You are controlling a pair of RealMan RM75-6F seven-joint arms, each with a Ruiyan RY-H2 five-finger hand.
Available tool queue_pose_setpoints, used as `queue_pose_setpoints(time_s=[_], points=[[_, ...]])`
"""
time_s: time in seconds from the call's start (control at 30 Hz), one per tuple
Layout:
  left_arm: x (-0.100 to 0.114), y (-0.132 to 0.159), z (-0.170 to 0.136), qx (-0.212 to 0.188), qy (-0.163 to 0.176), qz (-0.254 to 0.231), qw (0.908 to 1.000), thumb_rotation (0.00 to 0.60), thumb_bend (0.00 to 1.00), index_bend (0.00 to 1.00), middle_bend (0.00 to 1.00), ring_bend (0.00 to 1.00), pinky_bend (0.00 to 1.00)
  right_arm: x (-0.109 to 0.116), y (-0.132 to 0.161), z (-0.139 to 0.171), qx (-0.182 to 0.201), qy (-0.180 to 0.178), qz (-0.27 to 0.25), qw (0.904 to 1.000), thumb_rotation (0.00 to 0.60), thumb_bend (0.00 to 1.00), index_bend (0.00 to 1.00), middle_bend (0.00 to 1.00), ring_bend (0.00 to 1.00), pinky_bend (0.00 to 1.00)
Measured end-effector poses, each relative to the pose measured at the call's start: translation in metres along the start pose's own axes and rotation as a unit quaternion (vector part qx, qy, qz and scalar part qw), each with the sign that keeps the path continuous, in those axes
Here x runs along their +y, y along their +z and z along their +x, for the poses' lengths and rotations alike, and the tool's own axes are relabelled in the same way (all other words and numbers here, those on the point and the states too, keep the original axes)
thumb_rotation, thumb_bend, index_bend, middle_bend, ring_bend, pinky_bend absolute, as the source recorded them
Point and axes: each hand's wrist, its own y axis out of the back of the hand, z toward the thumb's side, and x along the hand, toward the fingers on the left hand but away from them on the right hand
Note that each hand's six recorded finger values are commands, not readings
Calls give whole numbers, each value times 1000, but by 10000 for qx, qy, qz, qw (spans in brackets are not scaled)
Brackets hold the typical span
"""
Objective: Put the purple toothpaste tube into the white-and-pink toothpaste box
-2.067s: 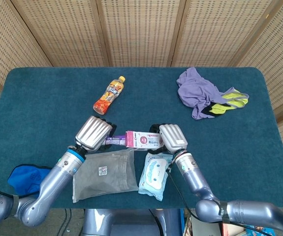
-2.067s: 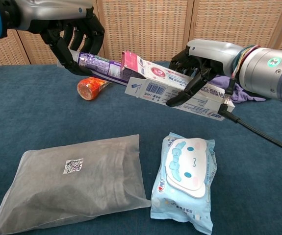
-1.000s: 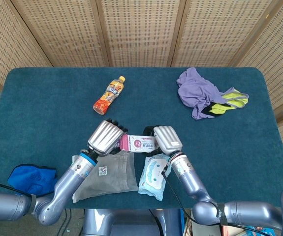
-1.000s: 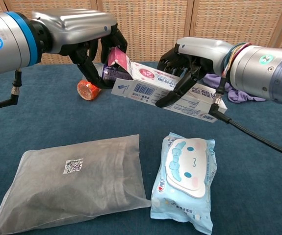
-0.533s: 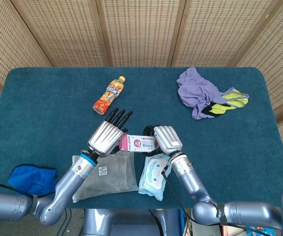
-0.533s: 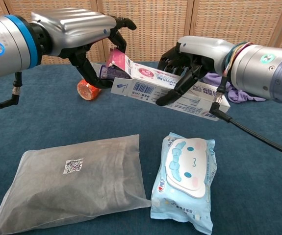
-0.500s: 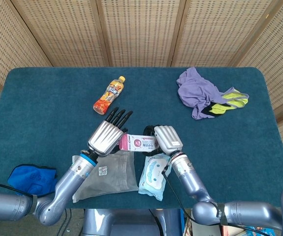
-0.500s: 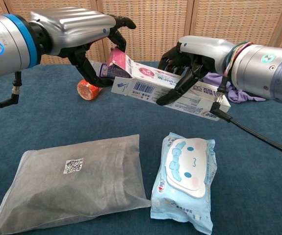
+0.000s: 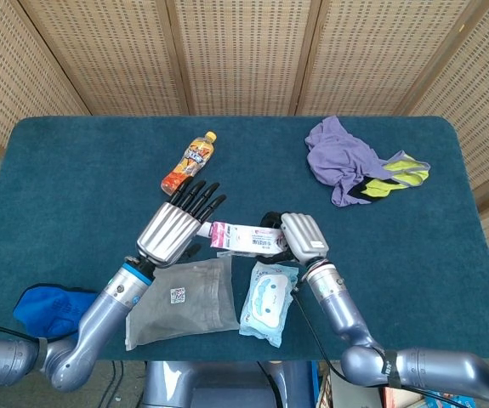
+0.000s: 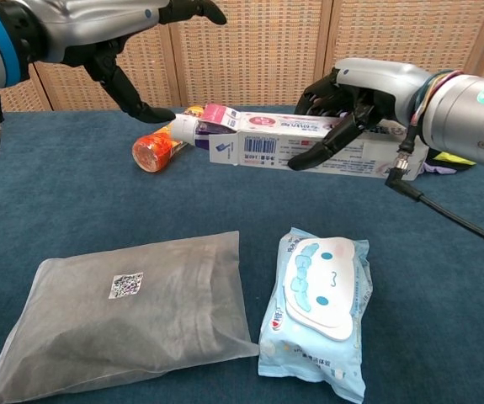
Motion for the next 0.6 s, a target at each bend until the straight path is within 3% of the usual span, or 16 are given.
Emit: queue_pose_setpoints(time_s=[0.33, 0.47, 0.6], points=[[12, -16, -22, 20, 265, -335, 9991, 600, 272, 54, 0, 0, 0, 17, -20, 4, -210, -190, -742, 9968, 600, 152, 590, 555, 433, 444], [16, -25, -35, 55, 438, -505, 9978, 600, 272, 54, 0, 0, 0, 26, -30, 7, -306, -336, -1296, 9905, 600, 151, 600, 573, 449, 463], [17, -40, -49, 166, 556, -687, 9960, 600, 272, 54, 0, 0, 0, 34, -45, 11, -429, -496, -2047, 9766, 600, 151, 600, 573, 450, 469]])
